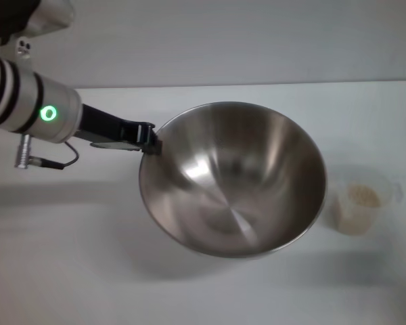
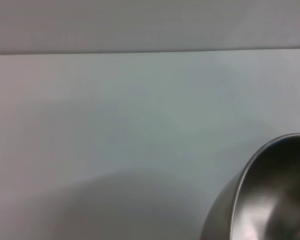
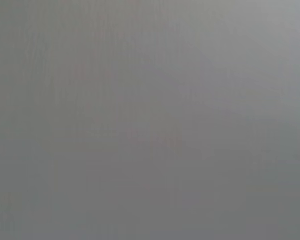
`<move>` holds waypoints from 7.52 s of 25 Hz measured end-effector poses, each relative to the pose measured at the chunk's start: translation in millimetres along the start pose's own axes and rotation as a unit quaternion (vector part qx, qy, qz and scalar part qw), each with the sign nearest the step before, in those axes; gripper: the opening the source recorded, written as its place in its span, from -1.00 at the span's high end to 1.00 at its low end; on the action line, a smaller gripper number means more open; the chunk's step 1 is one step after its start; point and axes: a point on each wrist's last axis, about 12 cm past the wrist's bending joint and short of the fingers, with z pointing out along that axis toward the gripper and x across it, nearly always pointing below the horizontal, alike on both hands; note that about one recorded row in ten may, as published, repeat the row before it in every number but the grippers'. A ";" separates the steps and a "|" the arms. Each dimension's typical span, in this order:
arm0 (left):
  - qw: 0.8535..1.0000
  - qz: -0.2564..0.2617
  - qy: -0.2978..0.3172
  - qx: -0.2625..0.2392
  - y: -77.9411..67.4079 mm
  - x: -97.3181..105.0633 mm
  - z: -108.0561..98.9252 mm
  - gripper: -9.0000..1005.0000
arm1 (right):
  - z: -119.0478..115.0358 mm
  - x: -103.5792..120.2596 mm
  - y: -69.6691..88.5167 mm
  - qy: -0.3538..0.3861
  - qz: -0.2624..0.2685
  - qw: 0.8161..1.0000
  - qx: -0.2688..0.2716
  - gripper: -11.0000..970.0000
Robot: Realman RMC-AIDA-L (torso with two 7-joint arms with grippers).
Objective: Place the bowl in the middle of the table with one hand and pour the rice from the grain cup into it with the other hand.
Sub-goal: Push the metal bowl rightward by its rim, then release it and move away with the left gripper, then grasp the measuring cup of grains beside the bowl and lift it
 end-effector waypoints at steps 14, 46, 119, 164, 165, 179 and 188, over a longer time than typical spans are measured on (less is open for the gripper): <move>1.000 0.012 0.000 -0.009 -3.5 -6.5 22.9 0.91 | -0.9 -1.6 -1.2 -0.007 -0.001 1.000 0.003 -0.32; 0.999 0.036 0.007 -0.035 -4.1 -9.8 39.0 0.91 | -3.6 -1.6 -3.4 -0.005 -0.002 1.000 0.007 -0.32; 0.982 0.073 -0.160 -0.073 10.8 -17.8 -17.4 0.39 | -13.4 -3.9 -7.5 -0.010 -0.005 1.000 0.010 -0.32; 0.724 0.088 -0.667 -0.152 99.1 131.0 -17.2 0.32 | -66.0 -7.2 -2.6 0.011 0.030 0.999 0.022 -0.31; 0.724 0.088 -0.667 -0.152 99.1 131.0 -17.2 0.24 | -66.0 -7.2 -2.6 0.011 0.030 0.999 0.022 -0.31; 0.733 0.092 -0.653 -0.167 108.2 134.1 -17.0 -0.52 | -112.9 -17.4 18.5 0.039 0.024 0.999 0.025 -0.31; 0.738 0.096 -0.646 -0.172 112.5 132.4 -18.6 -0.52 | -136.6 -20.6 20.2 0.067 0.022 0.997 0.034 -0.31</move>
